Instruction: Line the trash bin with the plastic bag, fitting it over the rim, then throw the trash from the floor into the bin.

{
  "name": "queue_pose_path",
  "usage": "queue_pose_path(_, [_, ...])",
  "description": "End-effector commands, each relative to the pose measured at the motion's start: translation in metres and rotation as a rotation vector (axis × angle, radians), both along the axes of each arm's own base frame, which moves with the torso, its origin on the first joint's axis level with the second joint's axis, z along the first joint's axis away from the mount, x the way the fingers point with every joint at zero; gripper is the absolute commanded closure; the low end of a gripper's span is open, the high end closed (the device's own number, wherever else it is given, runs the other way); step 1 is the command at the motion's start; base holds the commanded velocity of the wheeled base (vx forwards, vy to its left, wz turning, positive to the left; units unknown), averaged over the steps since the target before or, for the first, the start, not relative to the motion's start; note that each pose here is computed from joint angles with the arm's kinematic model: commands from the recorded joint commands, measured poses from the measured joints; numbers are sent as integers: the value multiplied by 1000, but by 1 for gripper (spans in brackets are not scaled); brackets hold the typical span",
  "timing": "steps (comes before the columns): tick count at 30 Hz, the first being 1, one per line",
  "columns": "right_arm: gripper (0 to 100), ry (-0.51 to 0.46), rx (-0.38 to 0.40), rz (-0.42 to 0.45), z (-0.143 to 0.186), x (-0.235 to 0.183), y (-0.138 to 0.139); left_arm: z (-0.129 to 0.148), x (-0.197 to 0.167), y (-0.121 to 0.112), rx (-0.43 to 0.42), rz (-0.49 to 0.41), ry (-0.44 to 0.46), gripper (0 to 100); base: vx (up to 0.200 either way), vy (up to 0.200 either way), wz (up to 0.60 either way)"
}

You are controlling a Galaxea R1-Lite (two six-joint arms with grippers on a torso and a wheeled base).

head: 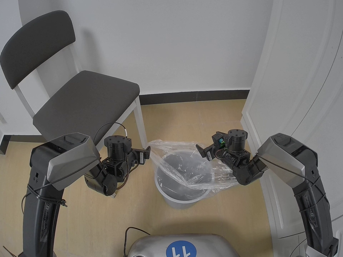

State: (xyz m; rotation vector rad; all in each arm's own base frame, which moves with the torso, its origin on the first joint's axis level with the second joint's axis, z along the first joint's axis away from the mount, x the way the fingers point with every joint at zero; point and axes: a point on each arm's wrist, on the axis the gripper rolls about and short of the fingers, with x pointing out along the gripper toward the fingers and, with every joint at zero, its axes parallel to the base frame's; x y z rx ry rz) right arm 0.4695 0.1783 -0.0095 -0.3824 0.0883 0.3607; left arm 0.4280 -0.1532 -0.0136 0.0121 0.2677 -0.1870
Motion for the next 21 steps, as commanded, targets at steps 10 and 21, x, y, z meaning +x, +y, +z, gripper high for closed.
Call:
queue_pose_path(10, [0,20,118,44,70,-55,9,2,0,1,-4,3,-9,0,0,0,0])
queue_pose_path(21, [0,191,-4,182,22,-114,47,2,0,1,-4,3,-9,0,0,0,0])
